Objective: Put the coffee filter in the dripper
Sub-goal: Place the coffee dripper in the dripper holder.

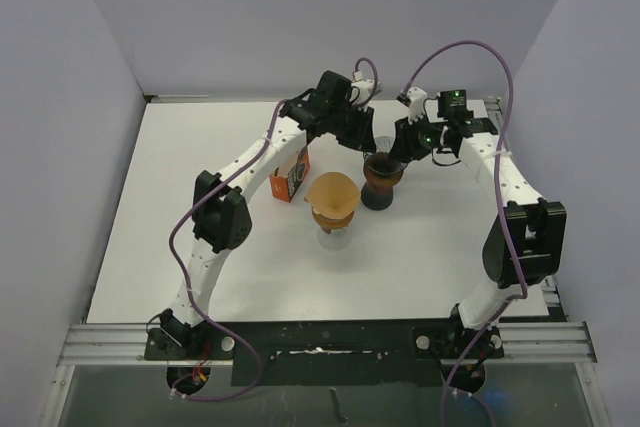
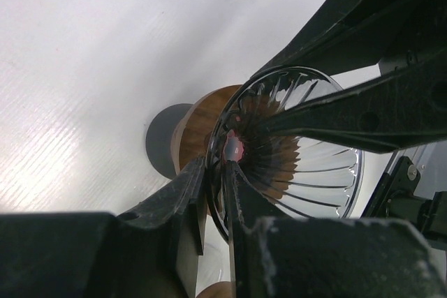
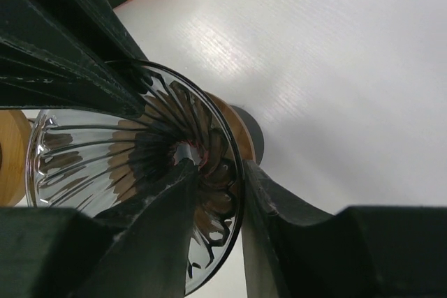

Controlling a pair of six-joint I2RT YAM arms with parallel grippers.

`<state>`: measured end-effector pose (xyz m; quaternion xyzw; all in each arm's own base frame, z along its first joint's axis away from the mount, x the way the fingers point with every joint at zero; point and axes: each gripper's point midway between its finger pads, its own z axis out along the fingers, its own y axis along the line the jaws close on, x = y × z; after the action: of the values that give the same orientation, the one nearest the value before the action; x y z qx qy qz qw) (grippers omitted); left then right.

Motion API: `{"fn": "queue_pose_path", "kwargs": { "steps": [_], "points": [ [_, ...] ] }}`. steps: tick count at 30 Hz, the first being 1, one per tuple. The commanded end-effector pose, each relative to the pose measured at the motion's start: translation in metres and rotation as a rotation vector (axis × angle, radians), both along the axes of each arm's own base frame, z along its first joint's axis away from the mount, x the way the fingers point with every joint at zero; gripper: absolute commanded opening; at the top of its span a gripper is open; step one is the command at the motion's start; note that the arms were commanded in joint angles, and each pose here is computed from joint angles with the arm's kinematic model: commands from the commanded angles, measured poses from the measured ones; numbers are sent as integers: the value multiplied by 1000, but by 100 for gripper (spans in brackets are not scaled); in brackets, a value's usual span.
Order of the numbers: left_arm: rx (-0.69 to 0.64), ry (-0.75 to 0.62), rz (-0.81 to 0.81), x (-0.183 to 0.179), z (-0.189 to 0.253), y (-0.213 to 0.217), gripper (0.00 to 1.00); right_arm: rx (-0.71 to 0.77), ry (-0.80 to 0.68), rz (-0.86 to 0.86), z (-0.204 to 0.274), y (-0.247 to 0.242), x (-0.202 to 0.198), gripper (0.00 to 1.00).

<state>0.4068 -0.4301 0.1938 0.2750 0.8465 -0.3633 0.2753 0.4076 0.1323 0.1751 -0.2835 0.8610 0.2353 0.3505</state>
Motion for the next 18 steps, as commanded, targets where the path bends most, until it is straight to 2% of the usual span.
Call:
{"fn": "queue_pose_path", "kwargs": {
  "steps": [1, 11, 18],
  "points": [
    [115, 54, -38, -15, -37, 8, 9, -34, 58, 34, -6, 0, -9, 32],
    [3, -31, -25, -1, 19, 6, 29, -10, -14, 47, 39, 4, 1, 51],
    [-65, -66, -58, -7, 52, 5, 41, -22, -48, 41, 53, 1, 0, 60]
  ]
}}
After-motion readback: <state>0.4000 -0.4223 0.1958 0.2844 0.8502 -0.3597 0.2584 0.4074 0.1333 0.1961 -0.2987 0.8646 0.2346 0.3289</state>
